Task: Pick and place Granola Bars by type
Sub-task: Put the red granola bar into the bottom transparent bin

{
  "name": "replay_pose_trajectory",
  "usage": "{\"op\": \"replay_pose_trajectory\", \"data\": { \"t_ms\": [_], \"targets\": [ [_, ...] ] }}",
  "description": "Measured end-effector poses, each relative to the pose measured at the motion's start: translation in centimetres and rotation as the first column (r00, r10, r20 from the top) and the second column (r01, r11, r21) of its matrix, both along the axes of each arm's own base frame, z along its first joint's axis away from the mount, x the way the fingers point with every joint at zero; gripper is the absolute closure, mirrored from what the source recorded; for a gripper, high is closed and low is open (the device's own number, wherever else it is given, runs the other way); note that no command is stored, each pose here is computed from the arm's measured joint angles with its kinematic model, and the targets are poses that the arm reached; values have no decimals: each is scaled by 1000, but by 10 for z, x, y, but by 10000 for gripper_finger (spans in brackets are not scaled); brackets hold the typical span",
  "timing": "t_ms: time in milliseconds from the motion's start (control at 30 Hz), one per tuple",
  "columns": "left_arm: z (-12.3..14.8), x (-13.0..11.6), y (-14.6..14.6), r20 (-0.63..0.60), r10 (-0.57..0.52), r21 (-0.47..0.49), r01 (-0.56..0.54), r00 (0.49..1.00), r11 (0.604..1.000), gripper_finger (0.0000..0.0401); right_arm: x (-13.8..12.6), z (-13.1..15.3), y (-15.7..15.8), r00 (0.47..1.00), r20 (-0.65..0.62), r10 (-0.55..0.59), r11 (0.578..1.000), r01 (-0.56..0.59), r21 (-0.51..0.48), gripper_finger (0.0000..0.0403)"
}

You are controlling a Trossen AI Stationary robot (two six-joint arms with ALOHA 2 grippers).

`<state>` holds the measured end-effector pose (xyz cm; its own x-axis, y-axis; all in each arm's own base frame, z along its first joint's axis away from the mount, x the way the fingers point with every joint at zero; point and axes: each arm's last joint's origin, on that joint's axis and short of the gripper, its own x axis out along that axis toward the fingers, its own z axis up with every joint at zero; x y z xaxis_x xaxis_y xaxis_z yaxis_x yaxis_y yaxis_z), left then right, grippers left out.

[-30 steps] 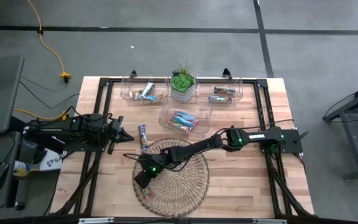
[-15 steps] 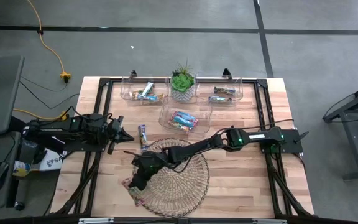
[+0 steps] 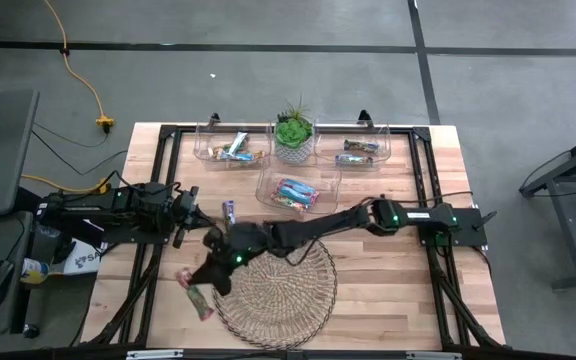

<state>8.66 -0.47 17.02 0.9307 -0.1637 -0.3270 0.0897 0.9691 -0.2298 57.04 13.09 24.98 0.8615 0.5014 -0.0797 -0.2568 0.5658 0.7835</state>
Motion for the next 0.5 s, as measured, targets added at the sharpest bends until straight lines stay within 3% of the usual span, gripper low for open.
{"op": "replay_pose_trajectory", "data": {
  "t_ms": [233, 500],
  "targets": [
    [0, 0, 0, 0, 0, 0, 0, 1000, 1000, 400, -21, 72, -19, 980, 176, -90, 987, 111, -114, 341],
    [0, 0, 0, 0, 0, 0, 0, 1000, 1000, 400, -62, 154, -37, 919, 361, -158, 930, 261, -257, 341]
  ]
}}
